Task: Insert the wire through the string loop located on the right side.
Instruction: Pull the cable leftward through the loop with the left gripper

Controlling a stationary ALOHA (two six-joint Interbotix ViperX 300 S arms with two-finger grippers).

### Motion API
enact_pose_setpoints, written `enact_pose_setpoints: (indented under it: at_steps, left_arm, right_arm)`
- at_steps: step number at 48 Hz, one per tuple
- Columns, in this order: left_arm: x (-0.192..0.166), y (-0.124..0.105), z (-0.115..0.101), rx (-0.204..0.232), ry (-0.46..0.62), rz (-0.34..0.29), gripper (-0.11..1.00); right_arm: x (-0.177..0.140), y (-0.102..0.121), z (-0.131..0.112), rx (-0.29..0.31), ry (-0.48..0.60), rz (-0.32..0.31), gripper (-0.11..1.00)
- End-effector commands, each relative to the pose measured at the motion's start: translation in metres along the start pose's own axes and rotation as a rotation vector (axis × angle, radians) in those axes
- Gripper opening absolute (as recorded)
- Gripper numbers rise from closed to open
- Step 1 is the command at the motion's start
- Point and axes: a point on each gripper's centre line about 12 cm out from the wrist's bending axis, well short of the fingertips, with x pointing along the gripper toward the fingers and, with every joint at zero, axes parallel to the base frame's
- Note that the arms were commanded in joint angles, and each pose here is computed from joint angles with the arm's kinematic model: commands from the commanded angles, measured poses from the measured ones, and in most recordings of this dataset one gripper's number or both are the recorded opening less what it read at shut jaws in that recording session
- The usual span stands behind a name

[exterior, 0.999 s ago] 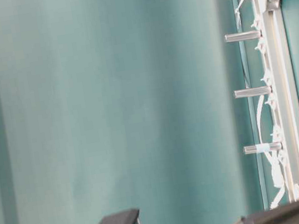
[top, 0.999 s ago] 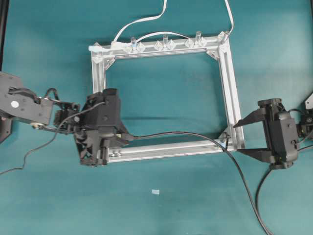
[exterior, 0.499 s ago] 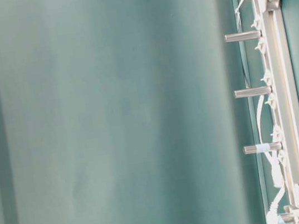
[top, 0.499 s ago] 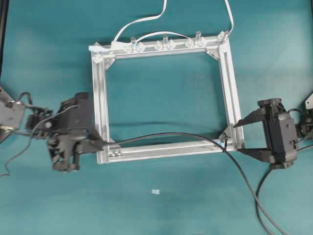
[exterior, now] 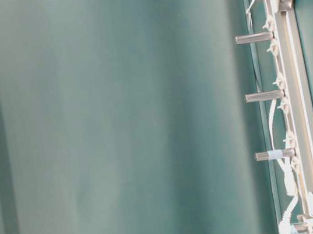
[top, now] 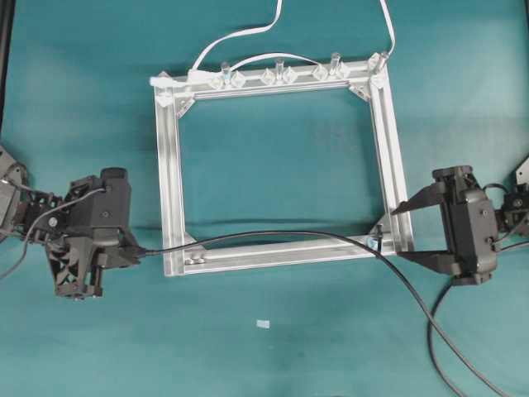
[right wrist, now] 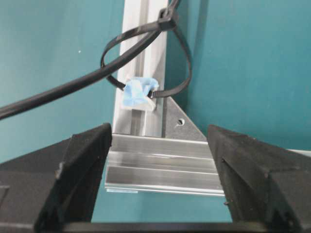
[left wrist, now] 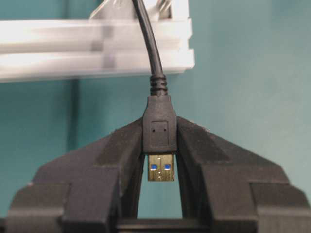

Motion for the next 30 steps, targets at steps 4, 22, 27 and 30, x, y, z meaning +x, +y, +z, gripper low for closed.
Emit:
enact_pose_setpoints:
  at_steps: [4, 22, 27, 30]
  left_arm:
    - [0.0023, -0.0004, -0.0031, -0.018, 0.017, 0.003, 0.19]
    - [0.0043, -0.0001, -0.0034, -0.003, 0.025, 0.008, 0.65]
    - [0.0046, -0.0002, -0.0030, -0.001, 0.025, 0.008, 0.68]
    - [0.0042, -0.0006, -0.0021, 0.000, 0.021, 0.006, 0.69]
  right_arm:
    - [0.0011, 0.0010, 0.0090, 0.005, -0.029, 0.000, 0.86]
    - [0.0014, 0.0012, 0.0103, 0.006, -0.033, -0.001, 0.86]
    - [0.0015, 0.0008, 0.0103, 0.007, -0.033, -0.002, 0.86]
    - [0.0015, 0.0008, 0.0103, 0.008, -0.033, -0.002, 0.86]
